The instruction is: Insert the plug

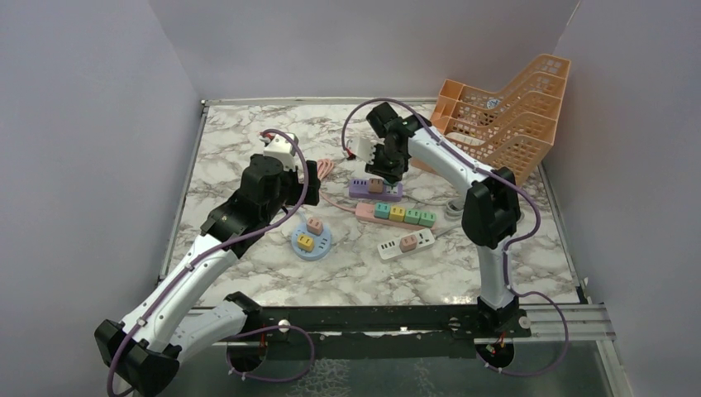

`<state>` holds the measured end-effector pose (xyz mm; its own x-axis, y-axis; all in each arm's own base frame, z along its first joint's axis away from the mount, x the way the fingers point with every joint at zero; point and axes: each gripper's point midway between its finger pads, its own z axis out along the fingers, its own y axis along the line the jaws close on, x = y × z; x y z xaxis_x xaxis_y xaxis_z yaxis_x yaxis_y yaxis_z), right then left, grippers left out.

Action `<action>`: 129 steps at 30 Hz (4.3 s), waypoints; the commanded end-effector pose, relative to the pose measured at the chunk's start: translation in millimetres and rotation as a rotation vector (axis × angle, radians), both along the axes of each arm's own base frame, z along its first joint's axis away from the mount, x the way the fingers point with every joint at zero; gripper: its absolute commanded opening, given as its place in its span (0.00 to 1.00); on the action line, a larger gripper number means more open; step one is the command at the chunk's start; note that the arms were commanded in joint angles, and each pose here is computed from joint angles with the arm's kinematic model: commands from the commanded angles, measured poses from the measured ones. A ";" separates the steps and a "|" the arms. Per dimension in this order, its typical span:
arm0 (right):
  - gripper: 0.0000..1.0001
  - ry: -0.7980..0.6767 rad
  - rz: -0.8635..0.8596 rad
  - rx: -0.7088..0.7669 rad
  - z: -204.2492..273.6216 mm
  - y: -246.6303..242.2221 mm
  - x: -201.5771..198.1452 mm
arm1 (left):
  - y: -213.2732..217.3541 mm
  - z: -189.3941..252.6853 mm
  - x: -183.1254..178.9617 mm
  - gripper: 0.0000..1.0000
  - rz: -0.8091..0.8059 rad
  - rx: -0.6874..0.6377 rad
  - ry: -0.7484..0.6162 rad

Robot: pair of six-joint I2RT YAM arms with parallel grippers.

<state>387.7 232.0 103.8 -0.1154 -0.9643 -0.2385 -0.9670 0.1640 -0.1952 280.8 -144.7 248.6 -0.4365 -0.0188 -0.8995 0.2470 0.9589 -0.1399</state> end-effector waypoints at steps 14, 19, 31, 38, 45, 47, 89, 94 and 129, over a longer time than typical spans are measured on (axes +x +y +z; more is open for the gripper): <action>0.01 0.078 0.018 -0.058 -8.7 -13.5 -21.4 | 1.7 14.2 9.2 0.99 0.022 -0.008 -0.054; 0.01 0.084 0.027 -0.070 -20.0 -14.0 -20.4 | 2.1 16.3 9.0 0.99 0.023 -0.010 -0.060; 0.01 0.039 0.050 -0.001 -17.8 8.3 1.6 | 6.6 18.7 7.2 0.99 0.036 -0.005 -0.072; 0.01 0.071 0.068 -0.032 -25.5 1.5 -6.7 | 6.7 18.5 8.2 0.99 0.038 -0.003 -0.072; 0.01 0.110 0.090 -0.068 -38.6 -7.4 -17.5 | 6.8 17.5 8.5 0.99 0.039 -0.001 -0.070; 0.01 0.122 0.088 -0.076 -44.4 -7.4 -17.1 | 6.7 17.8 8.7 0.99 0.039 0.000 -0.071; 0.66 -0.134 -0.171 0.396 54.7 27.3 46.3 | 6.5 29.3 14.6 0.99 0.113 -0.088 -0.067; 0.71 -0.304 -0.279 0.500 121.9 8.2 38.5 | 7.0 33.6 3.9 0.99 0.089 -0.107 -0.061; 0.67 -0.731 -1.411 1.201 266.9 -239.2 -232.4 | 78.4 158.9 -114.1 0.99 0.020 -0.226 -0.386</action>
<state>161.8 13.8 367.4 -0.1326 0.3922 -0.9103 0.0509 0.9199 0.3889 176.8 -70.0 408.2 -0.0548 -0.2672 -0.9621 0.2902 0.9177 -0.2714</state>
